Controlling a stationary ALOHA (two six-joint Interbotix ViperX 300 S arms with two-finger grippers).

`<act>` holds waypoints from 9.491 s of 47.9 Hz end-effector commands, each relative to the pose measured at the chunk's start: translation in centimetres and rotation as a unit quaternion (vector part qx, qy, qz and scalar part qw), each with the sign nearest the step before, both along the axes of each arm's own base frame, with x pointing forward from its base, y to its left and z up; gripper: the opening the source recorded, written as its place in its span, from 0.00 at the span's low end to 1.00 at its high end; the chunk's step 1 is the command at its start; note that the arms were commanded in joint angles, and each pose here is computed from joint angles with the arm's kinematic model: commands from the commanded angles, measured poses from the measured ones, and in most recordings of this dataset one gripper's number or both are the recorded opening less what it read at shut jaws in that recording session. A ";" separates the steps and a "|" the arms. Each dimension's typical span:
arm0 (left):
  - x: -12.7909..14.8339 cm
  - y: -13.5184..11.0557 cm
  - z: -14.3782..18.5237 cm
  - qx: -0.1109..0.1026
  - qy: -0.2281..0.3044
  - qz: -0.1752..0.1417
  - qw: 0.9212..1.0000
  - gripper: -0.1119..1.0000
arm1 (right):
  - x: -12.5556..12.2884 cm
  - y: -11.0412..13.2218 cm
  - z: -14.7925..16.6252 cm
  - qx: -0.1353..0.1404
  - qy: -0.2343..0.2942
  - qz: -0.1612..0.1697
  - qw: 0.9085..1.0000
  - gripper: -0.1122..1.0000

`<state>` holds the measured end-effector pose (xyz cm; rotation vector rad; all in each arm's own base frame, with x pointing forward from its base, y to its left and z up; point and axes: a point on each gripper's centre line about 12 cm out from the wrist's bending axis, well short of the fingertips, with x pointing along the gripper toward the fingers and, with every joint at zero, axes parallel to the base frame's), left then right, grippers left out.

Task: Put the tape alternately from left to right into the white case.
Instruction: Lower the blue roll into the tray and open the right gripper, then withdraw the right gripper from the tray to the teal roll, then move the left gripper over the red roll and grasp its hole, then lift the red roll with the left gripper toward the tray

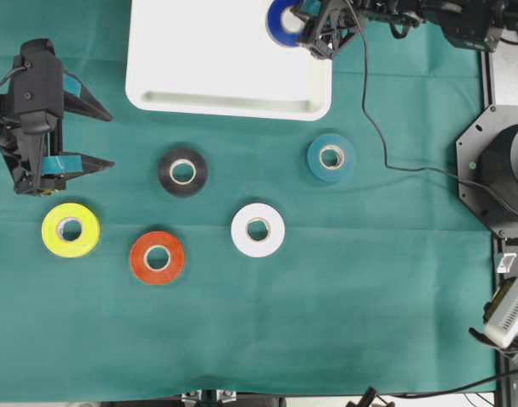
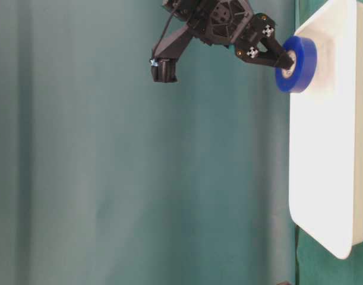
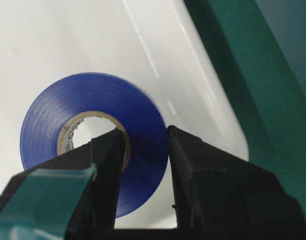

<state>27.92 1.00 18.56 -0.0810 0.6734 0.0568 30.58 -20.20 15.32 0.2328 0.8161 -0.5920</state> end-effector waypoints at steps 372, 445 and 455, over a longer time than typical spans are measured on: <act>8.4 -10.2 -1.0 -0.122 0.156 0.004 0.980 0.08 | 1.1 21.5 3.1 0.032 -0.133 0.283 0.949 0.76; 15.8 12.8 0.2 0.030 0.092 0.088 0.991 0.08 | 1.0 21.6 3.0 0.034 -0.144 0.287 0.946 0.76; 17.0 13.4 -0.3 0.032 0.091 0.089 0.991 0.08 | 0.9 21.6 2.9 0.035 -0.144 0.287 0.946 0.76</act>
